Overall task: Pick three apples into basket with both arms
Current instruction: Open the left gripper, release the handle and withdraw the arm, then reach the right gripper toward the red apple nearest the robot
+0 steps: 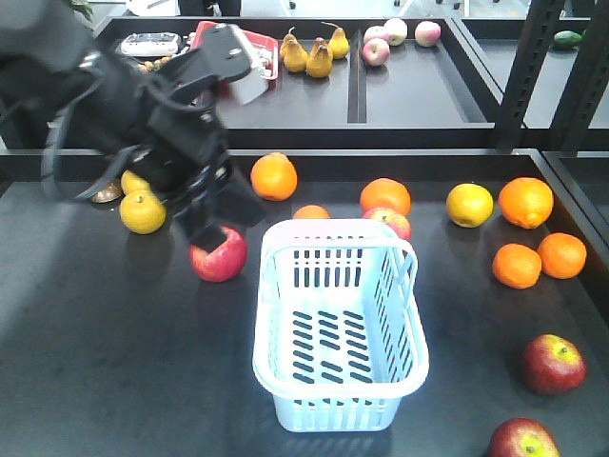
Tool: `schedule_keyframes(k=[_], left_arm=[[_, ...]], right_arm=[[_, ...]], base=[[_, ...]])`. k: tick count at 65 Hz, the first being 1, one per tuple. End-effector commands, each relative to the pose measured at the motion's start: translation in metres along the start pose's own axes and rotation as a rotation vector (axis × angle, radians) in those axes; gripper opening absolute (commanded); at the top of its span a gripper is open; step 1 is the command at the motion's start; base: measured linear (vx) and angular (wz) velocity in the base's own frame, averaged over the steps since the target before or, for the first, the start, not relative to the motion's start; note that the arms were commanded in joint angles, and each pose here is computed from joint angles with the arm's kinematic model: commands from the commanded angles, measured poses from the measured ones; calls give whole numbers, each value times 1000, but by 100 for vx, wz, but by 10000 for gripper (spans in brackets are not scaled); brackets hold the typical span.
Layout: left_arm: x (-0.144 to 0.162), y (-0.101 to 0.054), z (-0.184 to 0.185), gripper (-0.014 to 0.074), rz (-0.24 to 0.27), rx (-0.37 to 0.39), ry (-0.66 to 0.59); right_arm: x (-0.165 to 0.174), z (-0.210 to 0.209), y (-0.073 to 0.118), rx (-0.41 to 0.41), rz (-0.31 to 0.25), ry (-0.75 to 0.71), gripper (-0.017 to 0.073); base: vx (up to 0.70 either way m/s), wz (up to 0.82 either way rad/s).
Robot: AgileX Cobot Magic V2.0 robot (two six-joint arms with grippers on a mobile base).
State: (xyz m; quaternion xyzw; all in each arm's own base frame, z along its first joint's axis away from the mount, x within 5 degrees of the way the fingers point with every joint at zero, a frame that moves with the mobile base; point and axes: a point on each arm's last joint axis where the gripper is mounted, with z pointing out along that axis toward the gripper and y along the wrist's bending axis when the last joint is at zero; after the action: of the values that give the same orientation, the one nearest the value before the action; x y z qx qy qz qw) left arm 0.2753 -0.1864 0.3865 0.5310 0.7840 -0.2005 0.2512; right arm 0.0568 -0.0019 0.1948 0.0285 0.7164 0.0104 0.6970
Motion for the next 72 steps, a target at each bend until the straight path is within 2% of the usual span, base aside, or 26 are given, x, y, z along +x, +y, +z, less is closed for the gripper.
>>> schedule_keyframes(k=[1,10,21,26,31,57,62,67,72], left_arm=[[6,-23,-26,-8,0,2,-54],[26,-37,-30,-8,-18,-26,-74],[52,-49,-30,-8,-56,-144,-179],[66,-54,-26,-8,-109,-191,-235],[80,-60,-25,-8,-134,-221,-274],[179,-85,28,-8,-393,-292,-282],[192,-87,34,-8,-442,-314,-303],[206,-89,41,-8,-513,-335,-329],[216,-90,45,-8,-569,-365,-362]], right_arm=[[-3,0,1,-9,-18,-65,-3],[-3,0,1,-9,-18,-65,-3],[-3,0,1,-9,-18,-65,-3],[-3,0,1,-9,-18,-65,-3],[-3,0,1,-9,-18,-65,-3],[-3,0,1,-9,-18,-65,-3],[-3,0,1,-9,-18,-65,-3],[-3,0,1,-9,-16,-66,-3],[-5,0,1,-14,9,-83,-3]], base=[[0,0],[0,0],[0,0],[0,0],[0,0],[0,0],[0,0],[0,0],[0,0]])
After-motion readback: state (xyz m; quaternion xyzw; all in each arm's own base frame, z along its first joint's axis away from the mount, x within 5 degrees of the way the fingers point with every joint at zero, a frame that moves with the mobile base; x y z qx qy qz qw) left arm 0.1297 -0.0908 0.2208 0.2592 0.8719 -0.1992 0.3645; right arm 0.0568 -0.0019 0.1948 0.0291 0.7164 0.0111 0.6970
